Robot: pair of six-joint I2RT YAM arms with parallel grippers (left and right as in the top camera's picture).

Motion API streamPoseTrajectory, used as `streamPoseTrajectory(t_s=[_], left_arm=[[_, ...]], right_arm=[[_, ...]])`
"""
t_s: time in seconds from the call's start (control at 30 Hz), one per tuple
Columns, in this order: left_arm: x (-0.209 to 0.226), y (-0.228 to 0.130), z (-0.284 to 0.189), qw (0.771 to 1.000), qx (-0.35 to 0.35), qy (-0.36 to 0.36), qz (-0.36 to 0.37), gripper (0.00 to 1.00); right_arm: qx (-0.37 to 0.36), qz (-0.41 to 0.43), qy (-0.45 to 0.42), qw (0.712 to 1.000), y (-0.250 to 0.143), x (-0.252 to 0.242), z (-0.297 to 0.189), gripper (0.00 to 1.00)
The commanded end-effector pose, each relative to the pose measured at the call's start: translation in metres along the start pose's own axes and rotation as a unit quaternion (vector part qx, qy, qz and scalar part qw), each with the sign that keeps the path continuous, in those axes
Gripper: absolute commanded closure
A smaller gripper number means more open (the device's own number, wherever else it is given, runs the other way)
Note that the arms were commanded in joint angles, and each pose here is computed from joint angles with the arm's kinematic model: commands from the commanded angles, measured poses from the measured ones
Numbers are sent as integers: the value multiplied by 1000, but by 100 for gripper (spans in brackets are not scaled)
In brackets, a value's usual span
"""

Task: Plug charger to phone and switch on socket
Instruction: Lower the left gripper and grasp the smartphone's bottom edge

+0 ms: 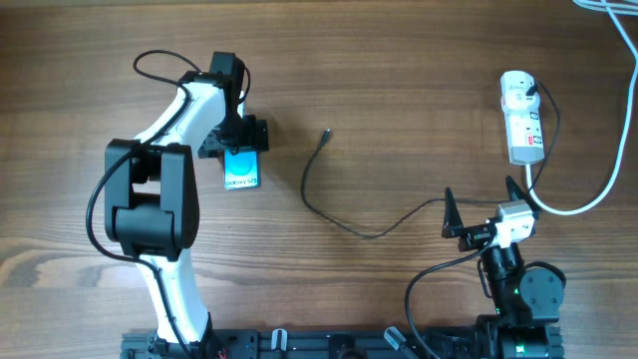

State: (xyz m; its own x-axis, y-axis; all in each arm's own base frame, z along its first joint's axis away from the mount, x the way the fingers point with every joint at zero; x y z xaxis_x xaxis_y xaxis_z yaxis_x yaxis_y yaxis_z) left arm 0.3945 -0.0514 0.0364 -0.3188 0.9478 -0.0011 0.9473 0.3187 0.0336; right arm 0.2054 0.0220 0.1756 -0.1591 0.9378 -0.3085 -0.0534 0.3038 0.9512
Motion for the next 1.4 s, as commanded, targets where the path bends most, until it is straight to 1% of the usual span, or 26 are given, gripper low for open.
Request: streamPoseTrajectory(t_s=[0.0,0.03,0.1,0.2,0.53,0.6,0.7,0.83,0.97,1.03,1.13,1.37], left_arm=[[2,-11,17,1000,26,1,-5,2],[2,-11,17,1000,27,0,-5,0],[1,-11,17,1000,28,-2,-5,0],[-3,-14,17,999,37,-19,-5,1],[-3,-14,17,999,37,-20,-5,1],[-3,-14,17,999,37,-20,-5,5],[-4,-14,17,999,37,-20,-5,14],[-4,-14,17,999,37,-20,-5,21],[-4,-14,17,999,37,-20,-5,26],[-3,-14,17,999,37,-20,-5,30],[-4,-14,17,999,37,-20,-5,32],[-6,-8,10,999,31,-23,-5,31]], right_arm=[[-2,3,-7,1000,1,-2,0,0],[-2,4,-7,1000,1,-2,0,0],[-2,3,-7,1000,1,-2,0,0],[-2,4,-7,1000,1,-2,0,0],[-2,3,-7,1000,1,-2,0,0],[-2,3,-7,1000,1,-2,0,0],[-2,3,-7,1000,1,-2,0,0],[-2,3,-7,1000,1,-2,0,0],[-2,3,-7,1000,1,-2,0,0],[-2,3,-8,1000,1,-2,0,0],[-2,3,-7,1000,1,-2,0,0],[-2,3,-7,1000,1,-2,0,0]])
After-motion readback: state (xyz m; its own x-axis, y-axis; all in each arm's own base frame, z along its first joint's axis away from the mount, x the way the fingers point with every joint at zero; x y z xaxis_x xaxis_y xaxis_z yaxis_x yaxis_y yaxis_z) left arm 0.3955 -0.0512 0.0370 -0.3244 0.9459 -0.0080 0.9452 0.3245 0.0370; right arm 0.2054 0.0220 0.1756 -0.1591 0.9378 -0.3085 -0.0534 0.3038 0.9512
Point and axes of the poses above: each gripper's point midway between its finger pads, its own z axis out along the fingers, its own x axis along the line the jaws close on, y = z × x, the point moved 4 cm from there along -z, back along the fingers, and after that the axes turned 13 degrees about -z, right-handed, at the moved point
